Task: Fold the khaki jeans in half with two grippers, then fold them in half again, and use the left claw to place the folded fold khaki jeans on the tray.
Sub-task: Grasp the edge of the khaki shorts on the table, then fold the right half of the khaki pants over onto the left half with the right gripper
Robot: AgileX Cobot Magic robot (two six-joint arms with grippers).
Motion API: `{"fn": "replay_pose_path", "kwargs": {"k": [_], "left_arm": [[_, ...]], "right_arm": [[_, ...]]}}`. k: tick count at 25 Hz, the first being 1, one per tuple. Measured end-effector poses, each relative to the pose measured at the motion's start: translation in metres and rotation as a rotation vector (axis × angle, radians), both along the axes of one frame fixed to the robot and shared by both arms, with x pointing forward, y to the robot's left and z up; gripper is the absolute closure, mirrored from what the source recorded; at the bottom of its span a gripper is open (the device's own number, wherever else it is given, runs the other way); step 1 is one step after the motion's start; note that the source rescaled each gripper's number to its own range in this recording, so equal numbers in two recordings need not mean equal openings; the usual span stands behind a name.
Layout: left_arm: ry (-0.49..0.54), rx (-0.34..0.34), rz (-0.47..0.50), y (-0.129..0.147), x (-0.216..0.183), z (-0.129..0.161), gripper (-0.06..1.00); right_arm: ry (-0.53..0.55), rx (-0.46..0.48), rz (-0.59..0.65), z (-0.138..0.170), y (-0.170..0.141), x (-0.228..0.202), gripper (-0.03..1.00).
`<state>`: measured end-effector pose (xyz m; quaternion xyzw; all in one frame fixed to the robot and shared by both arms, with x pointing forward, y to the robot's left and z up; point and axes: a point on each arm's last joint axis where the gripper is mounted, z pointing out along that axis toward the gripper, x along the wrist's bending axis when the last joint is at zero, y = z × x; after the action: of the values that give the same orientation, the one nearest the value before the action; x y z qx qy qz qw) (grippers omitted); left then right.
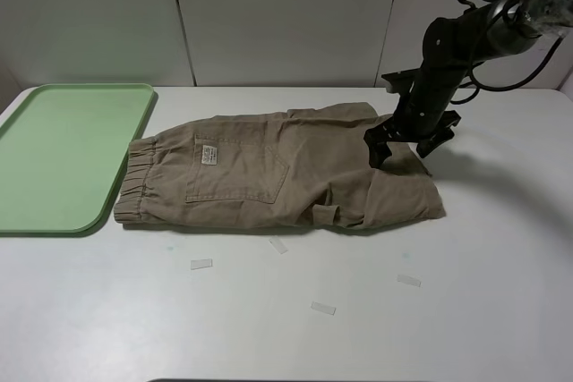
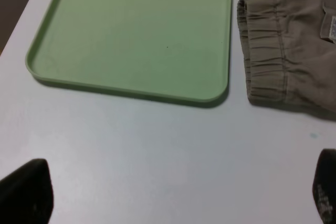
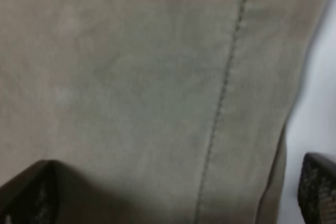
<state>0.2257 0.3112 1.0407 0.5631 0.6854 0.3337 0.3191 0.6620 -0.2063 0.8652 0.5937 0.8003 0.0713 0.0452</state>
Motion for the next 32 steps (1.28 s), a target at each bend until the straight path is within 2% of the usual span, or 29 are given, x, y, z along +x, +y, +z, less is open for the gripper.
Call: {"fn": "replay_pose_path", "kwargs": {"k": [3,4,6,7,9,10,11,17,21,24,28,32], "left_arm": [[0.0,0.0,0.0,0.0,0.0,0.0,-0.05],[0.0,0.0,0.0,0.0,0.0,0.0,-0.05],[0.0,0.0,0.0,0.0,0.0,0.0,-0.05],[0.0,0.0,0.0,0.0,0.0,0.0,-0.05],[0.0,0.0,0.0,0.0,0.0,0.0,-0.05],[0.0,0.0,0.0,0.0,0.0,0.0,-0.05],[0.0,0.0,0.0,0.0,0.0,0.0,-0.05],[0.0,0.0,0.0,0.0,0.0,0.0,-0.05],[0.0,0.0,0.0,0.0,0.0,0.0,-0.05],[0.002,0.0,0.0,0.0,0.0,0.0,-0.05],[0.002,0.0,0.0,0.0,0.0,0.0,-0.04],[0.002,0.0,0.0,0.0,0.0,0.0,-0.04]], "right_arm": [[0.004,-0.001,0.002,-0.001,0.0,0.0,-0.02],[0.004,-0.001,0.003,-0.001,0.0,0.0,0.01],[-0.003,0.004,0.002,-0.001,0.001,0.001,0.2],[-0.002,0.009,-0.001,-0.001,0.001,0.001,0.35],[0.001,0.028,-0.017,-0.001,0.002,0.001,0.71],[0.003,0.039,-0.024,-0.001,0.004,0.001,0.84],[0.004,0.041,-0.025,-0.001,0.005,0.001,0.92],[0.003,0.04,-0.023,0.002,0.005,0.0,0.92],[0.006,-0.021,0.022,0.014,0.0,-0.004,0.92],[-0.027,-0.069,0.044,0.04,-0.006,-0.006,0.92],[-0.124,-0.148,0.068,0.08,-0.015,-0.008,0.92],[-0.152,-0.247,0.093,0.105,-0.025,-0.014,0.92]]}}
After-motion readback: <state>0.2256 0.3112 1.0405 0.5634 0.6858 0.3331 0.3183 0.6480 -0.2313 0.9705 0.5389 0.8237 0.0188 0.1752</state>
